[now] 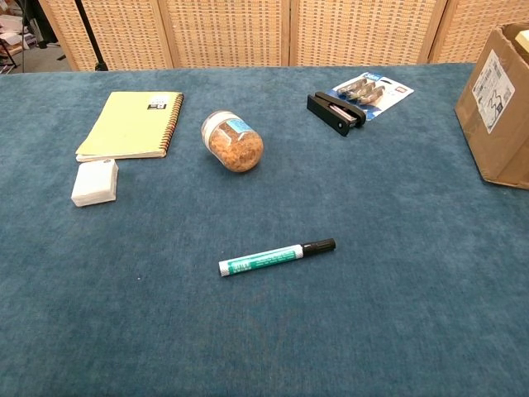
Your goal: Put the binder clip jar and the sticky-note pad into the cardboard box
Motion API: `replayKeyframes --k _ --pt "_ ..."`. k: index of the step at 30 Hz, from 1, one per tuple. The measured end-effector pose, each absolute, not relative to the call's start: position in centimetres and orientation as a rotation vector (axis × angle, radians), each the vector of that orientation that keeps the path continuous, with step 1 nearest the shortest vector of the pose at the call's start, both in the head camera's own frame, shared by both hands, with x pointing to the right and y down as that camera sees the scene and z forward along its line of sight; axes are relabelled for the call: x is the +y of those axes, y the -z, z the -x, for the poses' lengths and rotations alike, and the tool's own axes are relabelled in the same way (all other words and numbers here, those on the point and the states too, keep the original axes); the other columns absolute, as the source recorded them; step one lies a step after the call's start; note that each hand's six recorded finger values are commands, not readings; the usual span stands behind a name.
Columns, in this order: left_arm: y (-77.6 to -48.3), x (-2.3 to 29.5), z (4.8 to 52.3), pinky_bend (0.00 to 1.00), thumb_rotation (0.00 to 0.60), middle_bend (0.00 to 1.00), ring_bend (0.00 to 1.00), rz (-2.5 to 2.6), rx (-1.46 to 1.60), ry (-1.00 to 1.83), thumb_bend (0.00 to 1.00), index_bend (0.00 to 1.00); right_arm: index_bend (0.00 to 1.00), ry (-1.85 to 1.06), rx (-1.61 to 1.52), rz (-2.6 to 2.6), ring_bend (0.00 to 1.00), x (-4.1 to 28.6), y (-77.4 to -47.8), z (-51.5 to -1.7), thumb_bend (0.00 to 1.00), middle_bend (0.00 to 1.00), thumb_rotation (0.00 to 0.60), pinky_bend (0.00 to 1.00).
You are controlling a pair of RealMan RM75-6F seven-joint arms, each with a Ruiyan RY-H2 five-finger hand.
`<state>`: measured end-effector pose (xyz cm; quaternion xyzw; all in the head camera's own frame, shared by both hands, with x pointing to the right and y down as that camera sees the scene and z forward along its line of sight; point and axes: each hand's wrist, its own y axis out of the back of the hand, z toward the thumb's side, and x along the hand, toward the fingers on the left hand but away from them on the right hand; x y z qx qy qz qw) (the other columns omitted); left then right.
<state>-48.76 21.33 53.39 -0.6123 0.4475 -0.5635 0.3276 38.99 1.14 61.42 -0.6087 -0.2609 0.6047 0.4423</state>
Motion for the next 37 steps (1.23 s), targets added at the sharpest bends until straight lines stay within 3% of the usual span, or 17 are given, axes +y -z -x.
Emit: replayKeyframes --k 1,4,14,20,30,37 --pt "-53.4 21.3 48.8 0.00 0.600 0.00 0.00 1.603 1.172 1.476 0.00 0.00 0.16 -1.511 -0.640 1.514 0.09 1.2 -61.5 -39.0 0.13 0.08 0.600 0.16" --pt "-53.3 21.3 48.8 0.00 0.600 0.00 0.00 1.602 1.174 1.476 0.00 0.00 0.05 -1.540 -0.624 1.517 0.01 1.3 -61.7 -39.1 0.07 0.00 0.600 0.16" --pt "-53.3 21.3 48.8 0.00 0.600 0.00 0.00 1.607 1.176 1.470 0.00 0.00 0.04 -1.513 -0.652 1.496 0.00 1.1 -59.8 -38.6 0.05 0.00 0.600 0.16" --pt "-53.1 21.4 48.8 0.00 0.600 0.00 0.00 1.605 1.180 1.464 0.00 0.00 0.04 -1.430 -0.723 1.500 0.00 1.6 -57.0 -38.1 0.05 0.00 0.600 0.16" --pt "-53.2 21.5 48.6 0.00 0.600 0.00 0.00 1.604 1.175 1.444 0.00 0.00 0.04 -1.188 -0.851 1.535 0.00 8.2 -52.7 -38.6 0.00 0.00 0.600 0.13" --pt "-53.2 21.4 48.7 0.00 0.600 0.00 0.00 1.601 1.181 1.432 0.00 0.00 0.04 -1.175 -0.885 1.567 0.00 14.8 -54.0 -40.2 0.00 0.00 0.600 0.08"
